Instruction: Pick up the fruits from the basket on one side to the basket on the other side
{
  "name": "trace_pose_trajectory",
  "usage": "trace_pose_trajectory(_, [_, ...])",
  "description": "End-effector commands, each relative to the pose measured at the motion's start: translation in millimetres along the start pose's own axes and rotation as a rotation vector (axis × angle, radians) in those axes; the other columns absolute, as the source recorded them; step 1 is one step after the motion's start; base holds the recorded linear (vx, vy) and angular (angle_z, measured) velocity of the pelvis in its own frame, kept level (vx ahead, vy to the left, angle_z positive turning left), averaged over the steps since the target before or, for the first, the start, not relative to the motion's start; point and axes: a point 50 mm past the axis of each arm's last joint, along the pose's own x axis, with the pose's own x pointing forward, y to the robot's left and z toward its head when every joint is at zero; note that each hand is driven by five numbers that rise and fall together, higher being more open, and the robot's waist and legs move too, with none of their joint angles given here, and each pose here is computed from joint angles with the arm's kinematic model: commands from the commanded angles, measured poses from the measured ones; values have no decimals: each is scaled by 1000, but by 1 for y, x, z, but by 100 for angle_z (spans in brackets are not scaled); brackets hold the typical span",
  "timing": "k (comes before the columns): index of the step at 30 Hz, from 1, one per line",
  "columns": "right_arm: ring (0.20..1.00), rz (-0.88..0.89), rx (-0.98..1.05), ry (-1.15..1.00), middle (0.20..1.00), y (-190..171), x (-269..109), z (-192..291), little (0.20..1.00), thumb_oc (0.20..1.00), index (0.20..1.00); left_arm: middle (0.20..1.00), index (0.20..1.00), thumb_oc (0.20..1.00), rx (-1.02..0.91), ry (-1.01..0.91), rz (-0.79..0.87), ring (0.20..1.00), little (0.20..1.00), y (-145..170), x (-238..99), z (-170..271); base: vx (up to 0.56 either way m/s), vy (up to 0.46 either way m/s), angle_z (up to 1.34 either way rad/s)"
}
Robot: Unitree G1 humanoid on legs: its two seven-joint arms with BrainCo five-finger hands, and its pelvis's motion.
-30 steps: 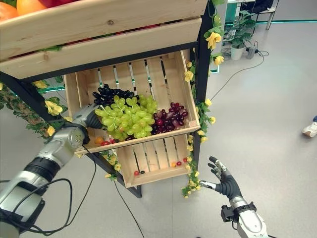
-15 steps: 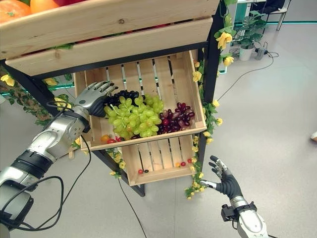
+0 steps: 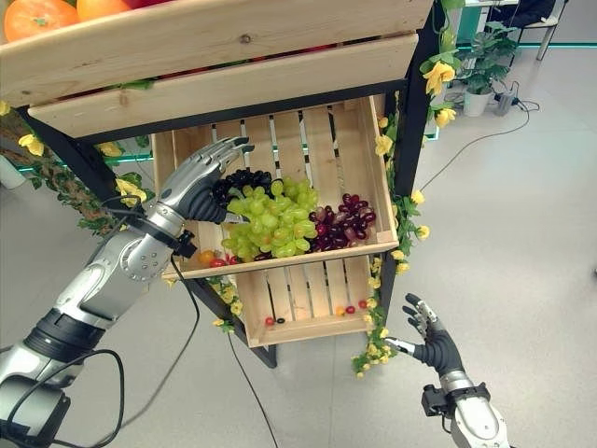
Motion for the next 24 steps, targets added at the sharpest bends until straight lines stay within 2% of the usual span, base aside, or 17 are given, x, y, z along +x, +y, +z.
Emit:
trace_pose_trajectory(1, [1000, -62, -34, -162, 1000, -12, 4, 27, 1000, 1000, 1000, 1000, 1000, 1000, -26, -86, 65, 1000, 1000, 36, 9, 8, 0, 0, 0])
trace_pose_trajectory(3, [1000, -90, -38, -152, 1000, -17, 2, 26, 1000, 1000, 1000, 1000, 1000, 1000, -52, -141, -37, 1000, 1000, 40, 0, 16, -5, -16, 0])
trace_pose_trajectory(6, [1000, -99, -39, -146, 1000, -19, 1, 24, 1000, 1000, 1000, 1000, 1000, 1000, -43, -175, -75, 1000, 1000, 48, -6, 22, 0, 0, 0])
trace_pose_trajectory(12, [1000, -107, -35, -151, 1000, -21, -1, 24, 1000, 1000, 1000, 1000, 1000, 1000, -152, -221, -166, 1000, 1000, 55, -30, 32, 0, 0, 0])
trace_pose_trajectory(15, [1000, -119, -21, -160, 1000, -22, 0, 25, 1000, 1000, 1000, 1000, 1000, 1000, -351, -220, -193, 1000, 1000, 48, -42, 33, 0, 0, 0])
trace_pose_trajectory(17, [1000, -124, -19, -163, 1000, -22, 0, 25, 1000, 1000, 1000, 1000, 1000, 1000, -413, -206, -193, 1000, 1000, 43, -45, 31, -5, -12, 2])
trace_pose_trajectory(18, [1000, -134, -13, -174, 1000, -23, 2, 27, 1000, 1000, 1000, 1000, 1000, 1000, -518, -200, -182, 1000, 1000, 35, -49, 32, -11, -23, 4])
trace_pose_trajectory(19, [1000, -134, -13, -174, 1000, -23, 2, 27, 1000, 1000, 1000, 1000, 1000, 1000, -519, -200, -182, 1000, 1000, 35, -49, 32, -15, -31, 4])
trace_pose_trajectory(21, [1000, -143, 9, -186, 1000, -21, 3, 28, 1000, 1000, 1000, 1000, 1000, 1000, -737, -151, -99, 1000, 1000, 17, -55, 25, -9, -37, 4])
trace_pose_trajectory(23, [1000, -162, 27, -201, 1000, -22, 4, 30, 1000, 1000, 1000, 1000, 1000, 1000, -860, -138, -48, 1000, 1000, 3, -59, 28, -6, -54, 1])
trace_pose_trajectory(24, [1000, -178, 43, -214, 1000, -22, 4, 32, 1000, 1000, 1000, 1000, 1000, 1000, -1056, -70, 14, 1000, 1000, -19, -66, 24, 1, -47, 0])
